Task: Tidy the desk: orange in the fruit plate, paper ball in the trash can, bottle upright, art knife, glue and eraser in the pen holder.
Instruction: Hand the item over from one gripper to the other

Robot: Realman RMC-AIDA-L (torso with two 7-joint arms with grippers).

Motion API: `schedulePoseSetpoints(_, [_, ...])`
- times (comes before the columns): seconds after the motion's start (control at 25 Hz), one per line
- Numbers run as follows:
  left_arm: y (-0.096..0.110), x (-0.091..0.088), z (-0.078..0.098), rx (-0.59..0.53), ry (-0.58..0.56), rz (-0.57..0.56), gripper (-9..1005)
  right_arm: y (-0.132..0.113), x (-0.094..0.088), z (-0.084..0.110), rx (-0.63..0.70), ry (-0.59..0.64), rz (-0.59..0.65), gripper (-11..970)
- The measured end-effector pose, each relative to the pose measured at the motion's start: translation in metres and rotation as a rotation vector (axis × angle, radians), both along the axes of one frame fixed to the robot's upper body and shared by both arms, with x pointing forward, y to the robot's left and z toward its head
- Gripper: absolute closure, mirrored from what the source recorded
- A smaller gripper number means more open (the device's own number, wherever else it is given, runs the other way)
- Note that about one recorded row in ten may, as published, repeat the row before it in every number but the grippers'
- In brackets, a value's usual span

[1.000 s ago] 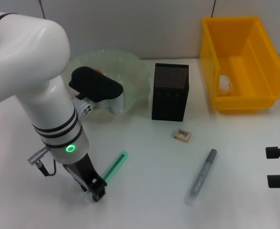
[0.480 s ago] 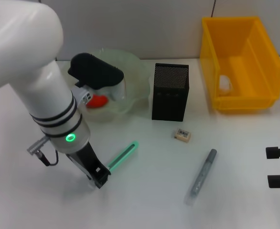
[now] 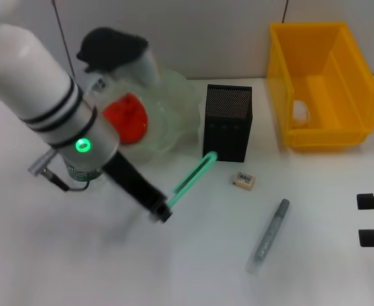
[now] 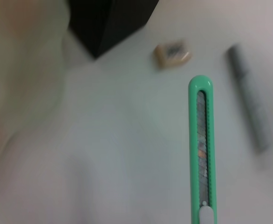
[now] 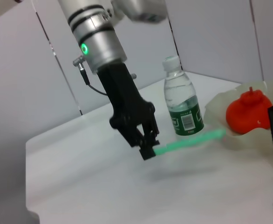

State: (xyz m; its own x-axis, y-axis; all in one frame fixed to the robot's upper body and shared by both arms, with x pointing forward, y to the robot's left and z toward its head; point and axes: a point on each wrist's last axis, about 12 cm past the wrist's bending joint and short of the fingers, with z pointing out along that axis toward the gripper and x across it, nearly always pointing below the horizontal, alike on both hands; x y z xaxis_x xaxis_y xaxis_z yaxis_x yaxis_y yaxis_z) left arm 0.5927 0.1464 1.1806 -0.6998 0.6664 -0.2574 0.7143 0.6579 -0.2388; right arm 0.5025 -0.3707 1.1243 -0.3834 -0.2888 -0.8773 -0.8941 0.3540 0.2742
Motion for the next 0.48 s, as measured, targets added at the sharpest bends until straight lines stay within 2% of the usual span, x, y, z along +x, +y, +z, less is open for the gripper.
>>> schedulePoseSetpoints(0.04, [0.0056, 0.0039, 0.0087, -0.120, -0.002, -0.013, 800, -0.0001, 0.0002, 0.0004, 0.003, 0.004, -0.003, 192])
schedulePoseSetpoints(0.08, [0.0056, 0.0039, 0.0087, -0.120, -0.002, -0.013, 800, -0.0003, 0.0004, 0.0010, 0.006, 0.010, -0.008, 192])
schedulePoseSetpoints(0.16, [0.0106, 0.0056, 0.0126, -0.251, 0.003, -0.036, 800, -0.0007, 0.0005, 0.0016, 0.012, 0.021, -0.015, 192])
schedulePoseSetpoints(0.2, [0.0106, 0.0056, 0.0126, -0.251, 0.003, -0.036, 800, -0.0011, 0.0007, 0.0020, 0.015, 0.026, -0.021, 192])
schedulePoseSetpoints(0.28, [0.0149, 0.0061, 0.0108, -0.428, 0.014, -0.076, 800, -0.0015, 0.0010, 0.0026, 0.022, 0.037, -0.030, 192])
schedulePoseSetpoints(0.36, [0.0150, 0.0060, 0.0103, -0.452, 0.014, -0.083, 800, -0.0016, 0.0015, 0.0030, 0.027, 0.045, -0.038, 192])
schedulePoseSetpoints(0.4, [0.0145, 0.0050, 0.0084, -0.541, 0.008, -0.112, 800, -0.0018, 0.0016, 0.0028, 0.029, 0.047, -0.042, 192])
schedulePoseSetpoints(0.48, [0.0129, 0.0038, 0.0069, -0.584, 0.008, -0.127, 800, -0.0017, 0.0019, 0.0020, 0.034, 0.054, -0.052, 192])
